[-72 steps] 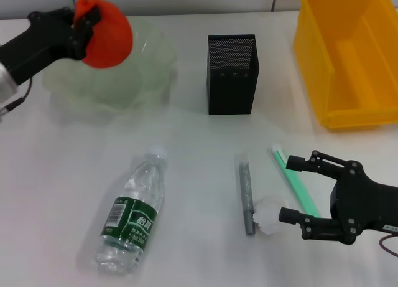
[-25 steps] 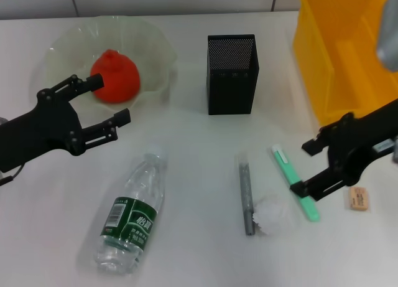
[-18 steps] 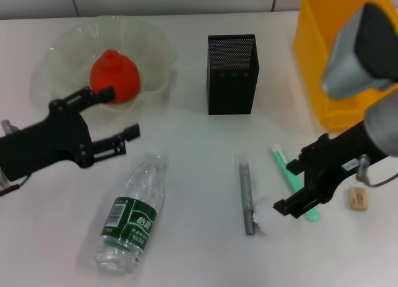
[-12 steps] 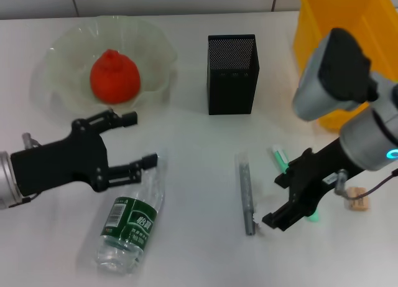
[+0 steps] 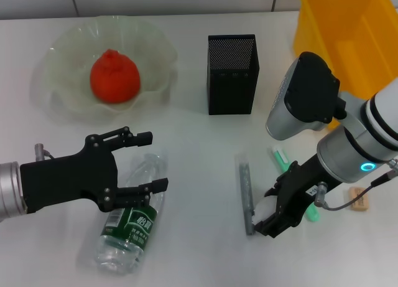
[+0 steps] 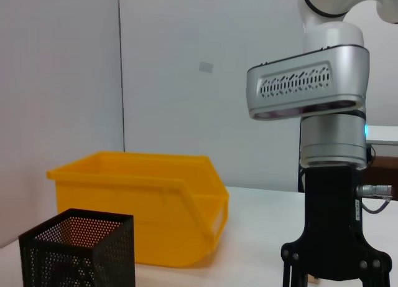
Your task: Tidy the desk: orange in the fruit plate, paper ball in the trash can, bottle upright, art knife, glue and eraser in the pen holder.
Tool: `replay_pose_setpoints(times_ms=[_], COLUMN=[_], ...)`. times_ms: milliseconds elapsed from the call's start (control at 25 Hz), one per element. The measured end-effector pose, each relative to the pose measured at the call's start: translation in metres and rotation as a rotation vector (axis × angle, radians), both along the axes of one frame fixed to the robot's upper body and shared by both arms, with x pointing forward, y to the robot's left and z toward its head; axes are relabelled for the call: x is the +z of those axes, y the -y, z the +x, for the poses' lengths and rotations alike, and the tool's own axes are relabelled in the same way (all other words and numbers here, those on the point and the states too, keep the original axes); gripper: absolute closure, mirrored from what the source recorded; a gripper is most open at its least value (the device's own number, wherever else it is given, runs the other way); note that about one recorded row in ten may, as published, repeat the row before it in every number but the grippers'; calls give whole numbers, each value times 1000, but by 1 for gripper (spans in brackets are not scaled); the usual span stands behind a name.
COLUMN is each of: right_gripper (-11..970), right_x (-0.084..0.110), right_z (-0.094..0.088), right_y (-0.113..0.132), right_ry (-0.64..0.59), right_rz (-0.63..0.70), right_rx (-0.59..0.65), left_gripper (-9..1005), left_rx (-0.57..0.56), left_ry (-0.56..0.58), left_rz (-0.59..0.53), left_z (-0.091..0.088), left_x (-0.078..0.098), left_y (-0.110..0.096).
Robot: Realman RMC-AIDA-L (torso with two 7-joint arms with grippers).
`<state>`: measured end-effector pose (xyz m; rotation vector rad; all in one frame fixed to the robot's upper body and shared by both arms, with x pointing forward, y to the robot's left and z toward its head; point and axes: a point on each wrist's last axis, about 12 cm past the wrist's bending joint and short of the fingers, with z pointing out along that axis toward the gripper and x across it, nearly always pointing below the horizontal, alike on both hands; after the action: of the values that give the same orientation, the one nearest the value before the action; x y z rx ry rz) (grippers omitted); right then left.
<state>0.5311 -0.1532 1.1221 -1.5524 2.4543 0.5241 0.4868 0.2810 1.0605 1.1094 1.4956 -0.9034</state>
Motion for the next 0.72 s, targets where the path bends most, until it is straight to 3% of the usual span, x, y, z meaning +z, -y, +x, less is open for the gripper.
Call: replay_pose_setpoints(times_ms=[360,520,600,640,680,720], right_gripper=[376,478,481,483,484,486], right_x=[12,37,63,63,83,83], right_z=[1,5,9,9,13,13], right_y=[4,20,40,40,61,61], right_ry=[13,58,128,128,193,193], right_rz=[15,71,120,120,160,160], right_rx=[-23,-89,-169,-169,-252,-252], left_gripper=[160,161,161,161,161,161], left_rx=[-2,-5,-6,-6,-7,-7], left_ry=[7,14,14,14,15,15], left_rz=[4,8,8,8,8,7], left_z=[1,2,2,2,2,2], left_x=[1,3,3,3,3,3], left_y=[-1,-1,-1,-1,-1,-1])
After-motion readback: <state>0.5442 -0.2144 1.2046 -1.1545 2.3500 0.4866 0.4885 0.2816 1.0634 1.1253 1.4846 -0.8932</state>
